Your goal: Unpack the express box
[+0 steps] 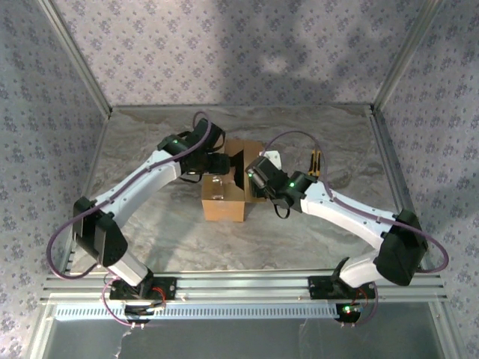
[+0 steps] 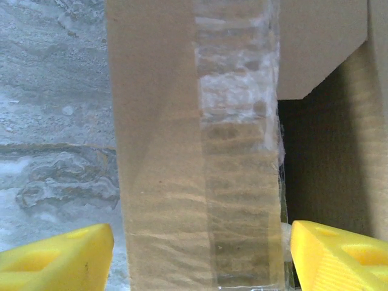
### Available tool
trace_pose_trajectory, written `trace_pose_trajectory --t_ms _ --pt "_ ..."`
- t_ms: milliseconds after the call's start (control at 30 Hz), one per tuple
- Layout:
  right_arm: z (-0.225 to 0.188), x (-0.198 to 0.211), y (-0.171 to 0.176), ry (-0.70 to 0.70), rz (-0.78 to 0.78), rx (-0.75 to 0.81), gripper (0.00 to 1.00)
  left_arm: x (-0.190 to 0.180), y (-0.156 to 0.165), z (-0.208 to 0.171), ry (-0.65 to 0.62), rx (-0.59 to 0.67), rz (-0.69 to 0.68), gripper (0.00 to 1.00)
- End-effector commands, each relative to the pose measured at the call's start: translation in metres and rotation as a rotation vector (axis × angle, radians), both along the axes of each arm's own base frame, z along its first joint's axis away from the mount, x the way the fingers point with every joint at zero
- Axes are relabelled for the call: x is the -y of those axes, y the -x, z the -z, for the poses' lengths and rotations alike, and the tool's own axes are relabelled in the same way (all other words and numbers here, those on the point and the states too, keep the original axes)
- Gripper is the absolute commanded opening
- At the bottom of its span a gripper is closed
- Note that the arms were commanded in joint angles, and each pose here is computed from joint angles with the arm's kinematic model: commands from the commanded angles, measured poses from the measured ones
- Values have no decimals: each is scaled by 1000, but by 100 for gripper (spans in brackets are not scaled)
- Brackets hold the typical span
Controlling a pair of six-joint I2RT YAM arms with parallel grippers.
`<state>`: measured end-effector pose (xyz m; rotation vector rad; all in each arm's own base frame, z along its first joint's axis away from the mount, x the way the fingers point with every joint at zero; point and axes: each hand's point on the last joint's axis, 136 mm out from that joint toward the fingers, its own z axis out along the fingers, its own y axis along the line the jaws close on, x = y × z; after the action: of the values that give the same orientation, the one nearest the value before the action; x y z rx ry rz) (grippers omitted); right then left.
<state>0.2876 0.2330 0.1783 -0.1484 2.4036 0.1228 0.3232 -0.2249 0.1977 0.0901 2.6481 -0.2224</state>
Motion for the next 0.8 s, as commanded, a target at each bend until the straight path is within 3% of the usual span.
trace_pose_trajectory --t_ms 0,367,767 --pt "-2 3 3 0 29 16 66 -4 6 0 -125 -15 23 78" --pt "-4 1 5 -4 20 24 66 -13 4 -4 -288 28 16 78" --pt "-5 -1 4 5 18 26 66 -32 5 -26 -302 110 -25 77"
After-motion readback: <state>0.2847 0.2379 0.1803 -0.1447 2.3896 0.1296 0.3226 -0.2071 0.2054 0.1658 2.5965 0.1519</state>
